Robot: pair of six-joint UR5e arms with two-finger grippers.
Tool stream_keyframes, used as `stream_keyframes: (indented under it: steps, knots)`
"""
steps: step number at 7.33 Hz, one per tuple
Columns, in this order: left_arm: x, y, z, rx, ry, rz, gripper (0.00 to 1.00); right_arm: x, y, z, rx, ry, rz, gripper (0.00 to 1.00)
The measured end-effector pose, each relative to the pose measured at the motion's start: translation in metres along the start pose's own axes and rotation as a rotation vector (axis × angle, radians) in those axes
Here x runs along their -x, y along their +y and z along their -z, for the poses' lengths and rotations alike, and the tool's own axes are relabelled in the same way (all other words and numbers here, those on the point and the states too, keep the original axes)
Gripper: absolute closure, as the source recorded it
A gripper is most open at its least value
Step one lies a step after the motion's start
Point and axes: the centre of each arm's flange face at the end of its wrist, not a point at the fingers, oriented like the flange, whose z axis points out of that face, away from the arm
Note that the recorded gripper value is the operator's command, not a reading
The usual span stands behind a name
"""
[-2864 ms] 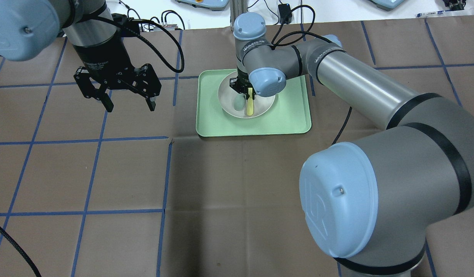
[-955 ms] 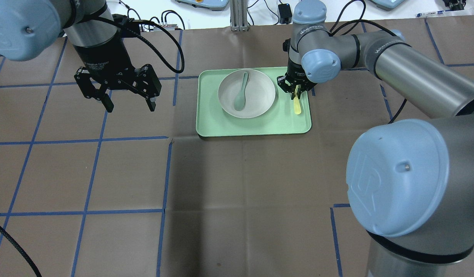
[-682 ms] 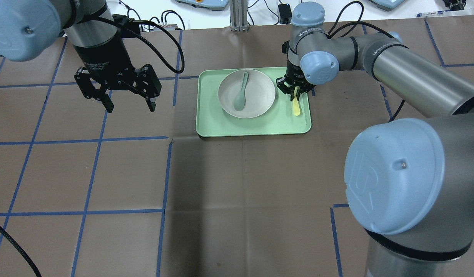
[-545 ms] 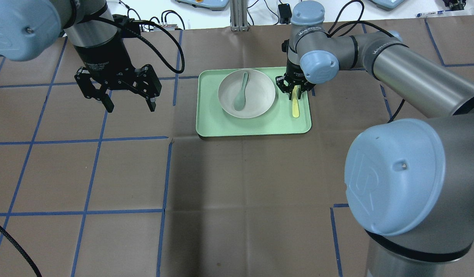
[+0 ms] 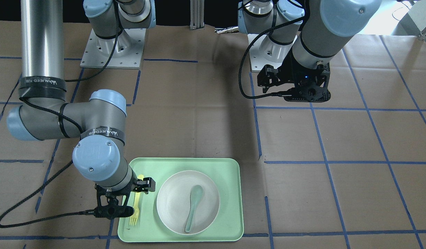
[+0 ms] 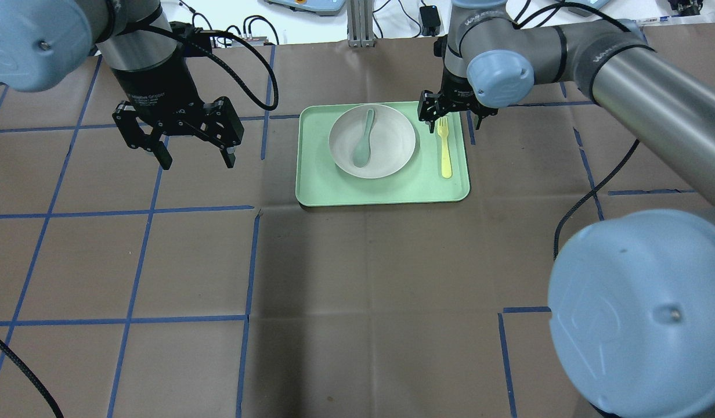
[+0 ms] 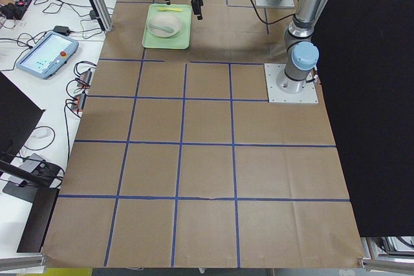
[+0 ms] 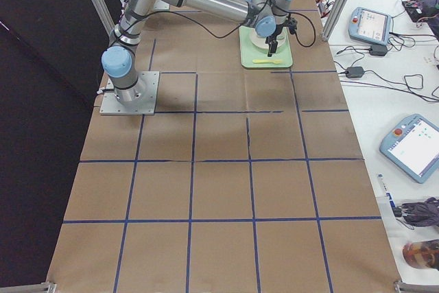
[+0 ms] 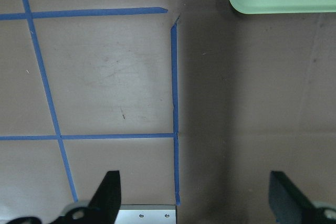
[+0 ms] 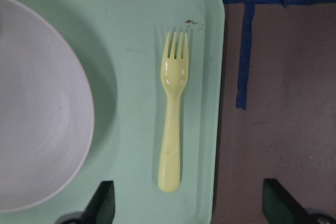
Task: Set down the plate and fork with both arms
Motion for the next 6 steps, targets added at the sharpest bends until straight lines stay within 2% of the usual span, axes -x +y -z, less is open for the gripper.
stream_keyframes:
  steps: [3,6]
  knots:
    - [0.0,0.0,0.0,0.0,-0.001,-0.001,0.0,-0.031,0.057,0.101,0.025,0.004,0.016,0.0]
    - [-0.001,0.0,-0.001,0.001,-0.002,-0.003,0.0,-0.047,0.137,0.159,0.024,-0.001,0.032,0.0]
